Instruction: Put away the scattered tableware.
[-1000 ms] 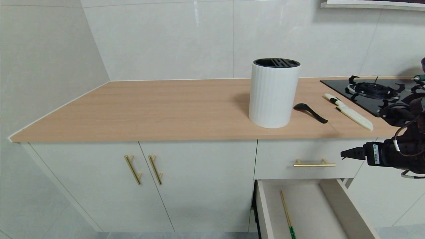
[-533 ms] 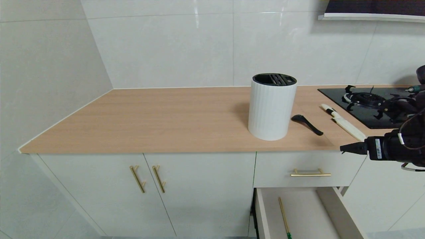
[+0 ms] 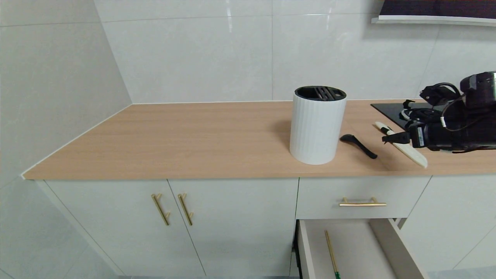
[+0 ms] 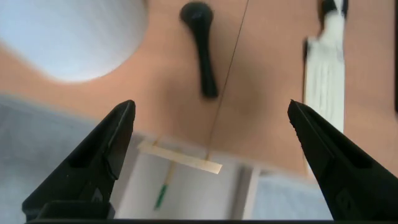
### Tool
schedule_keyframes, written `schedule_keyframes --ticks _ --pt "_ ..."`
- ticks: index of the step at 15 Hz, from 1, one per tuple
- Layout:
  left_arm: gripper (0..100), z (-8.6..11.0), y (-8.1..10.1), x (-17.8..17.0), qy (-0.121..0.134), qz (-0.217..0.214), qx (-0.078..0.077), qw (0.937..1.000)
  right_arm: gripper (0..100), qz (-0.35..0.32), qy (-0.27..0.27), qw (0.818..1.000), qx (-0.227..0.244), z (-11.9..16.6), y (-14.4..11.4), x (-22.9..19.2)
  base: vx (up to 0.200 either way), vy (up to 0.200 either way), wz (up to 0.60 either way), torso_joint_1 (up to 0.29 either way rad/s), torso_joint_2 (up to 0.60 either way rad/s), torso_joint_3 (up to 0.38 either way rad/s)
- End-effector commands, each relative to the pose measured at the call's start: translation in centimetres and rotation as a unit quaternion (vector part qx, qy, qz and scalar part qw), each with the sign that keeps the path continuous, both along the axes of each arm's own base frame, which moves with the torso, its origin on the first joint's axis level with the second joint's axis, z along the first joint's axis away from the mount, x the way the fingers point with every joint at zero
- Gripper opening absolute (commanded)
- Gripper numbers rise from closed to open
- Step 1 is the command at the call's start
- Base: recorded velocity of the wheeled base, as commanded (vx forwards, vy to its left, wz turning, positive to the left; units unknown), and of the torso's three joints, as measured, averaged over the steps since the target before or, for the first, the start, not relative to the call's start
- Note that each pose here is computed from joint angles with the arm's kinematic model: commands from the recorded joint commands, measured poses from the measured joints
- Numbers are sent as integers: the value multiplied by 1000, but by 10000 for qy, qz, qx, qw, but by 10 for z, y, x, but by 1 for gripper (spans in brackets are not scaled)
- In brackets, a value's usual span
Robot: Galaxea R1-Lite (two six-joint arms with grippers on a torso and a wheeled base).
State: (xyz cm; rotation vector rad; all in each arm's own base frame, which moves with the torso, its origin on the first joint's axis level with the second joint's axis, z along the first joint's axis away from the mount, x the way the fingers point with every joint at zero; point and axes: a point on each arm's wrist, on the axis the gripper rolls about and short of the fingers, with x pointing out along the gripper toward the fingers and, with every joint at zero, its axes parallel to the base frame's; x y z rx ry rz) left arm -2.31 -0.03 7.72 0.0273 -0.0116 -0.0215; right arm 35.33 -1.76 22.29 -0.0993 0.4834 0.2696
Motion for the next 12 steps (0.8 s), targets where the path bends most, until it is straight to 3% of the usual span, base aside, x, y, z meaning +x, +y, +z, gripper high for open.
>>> schedule_keyframes --ticks 1,7,12 --pt "100 0 0 0 3 1 2 10000 100 92 291 9995 -76 -34 -2 40 0 0 0 0 0 0" --pt "100 0 0 0 -5 1 2 10000 100 587 274 9979 -48 -62 21 63 0 0 0 0 0 0" --pt "100 0 0 0 3 1 2 10000 100 742 -11 9972 74 -69 21 75 0 0 0 0 0 0"
